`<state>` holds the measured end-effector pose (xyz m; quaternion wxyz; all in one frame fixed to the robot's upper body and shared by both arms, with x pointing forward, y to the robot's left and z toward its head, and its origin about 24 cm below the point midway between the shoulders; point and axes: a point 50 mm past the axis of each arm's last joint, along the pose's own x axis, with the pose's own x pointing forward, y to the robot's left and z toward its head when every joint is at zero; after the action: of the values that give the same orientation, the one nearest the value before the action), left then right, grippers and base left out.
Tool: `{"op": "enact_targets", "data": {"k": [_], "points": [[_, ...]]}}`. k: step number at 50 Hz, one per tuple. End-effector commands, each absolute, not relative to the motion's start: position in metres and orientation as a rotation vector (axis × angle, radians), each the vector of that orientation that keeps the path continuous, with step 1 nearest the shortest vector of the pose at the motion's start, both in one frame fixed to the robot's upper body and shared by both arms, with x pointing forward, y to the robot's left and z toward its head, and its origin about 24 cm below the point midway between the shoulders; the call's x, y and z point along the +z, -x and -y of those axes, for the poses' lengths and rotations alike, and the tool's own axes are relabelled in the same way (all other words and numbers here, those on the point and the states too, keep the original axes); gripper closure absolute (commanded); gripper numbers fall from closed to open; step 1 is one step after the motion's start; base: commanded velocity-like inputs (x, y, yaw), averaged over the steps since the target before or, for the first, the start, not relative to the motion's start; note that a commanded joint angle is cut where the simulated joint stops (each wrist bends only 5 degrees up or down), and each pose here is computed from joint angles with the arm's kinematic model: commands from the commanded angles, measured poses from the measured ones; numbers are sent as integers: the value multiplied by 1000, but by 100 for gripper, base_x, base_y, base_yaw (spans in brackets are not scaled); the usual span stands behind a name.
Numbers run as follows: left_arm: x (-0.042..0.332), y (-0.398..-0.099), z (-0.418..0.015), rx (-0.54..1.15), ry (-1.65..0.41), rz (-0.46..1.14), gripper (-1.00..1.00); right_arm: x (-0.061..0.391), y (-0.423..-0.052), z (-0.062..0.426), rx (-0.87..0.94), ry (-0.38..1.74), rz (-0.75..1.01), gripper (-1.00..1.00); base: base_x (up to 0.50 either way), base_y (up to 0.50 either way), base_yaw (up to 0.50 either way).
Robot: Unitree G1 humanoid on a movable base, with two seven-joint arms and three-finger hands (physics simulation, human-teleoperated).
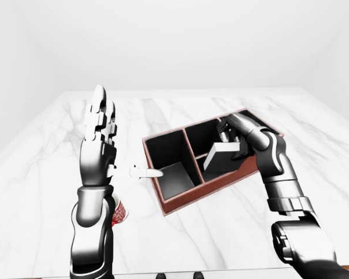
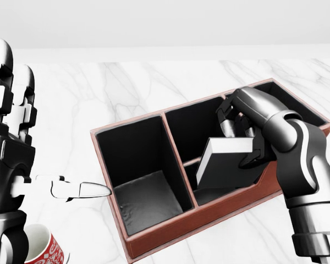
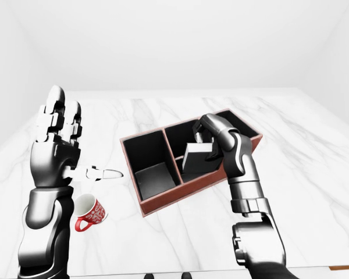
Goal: Pick up the book and place it in the back compartment of the caddy.
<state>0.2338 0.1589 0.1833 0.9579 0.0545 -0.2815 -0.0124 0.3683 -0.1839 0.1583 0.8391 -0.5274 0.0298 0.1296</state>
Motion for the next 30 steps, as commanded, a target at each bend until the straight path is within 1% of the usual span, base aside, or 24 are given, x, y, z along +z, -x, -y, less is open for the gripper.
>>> {"op": "enact_targets", "data": {"k": [1, 30], "points": [[182, -234, -159, -24, -114, 566, -100, 161, -369, 185, 251, 1124, -41, 100, 0, 0, 0], [183, -234, -158, -24, -118, 567, -100, 165, -373, 186, 221, 1136, 14, 100, 0, 0, 0]]}}
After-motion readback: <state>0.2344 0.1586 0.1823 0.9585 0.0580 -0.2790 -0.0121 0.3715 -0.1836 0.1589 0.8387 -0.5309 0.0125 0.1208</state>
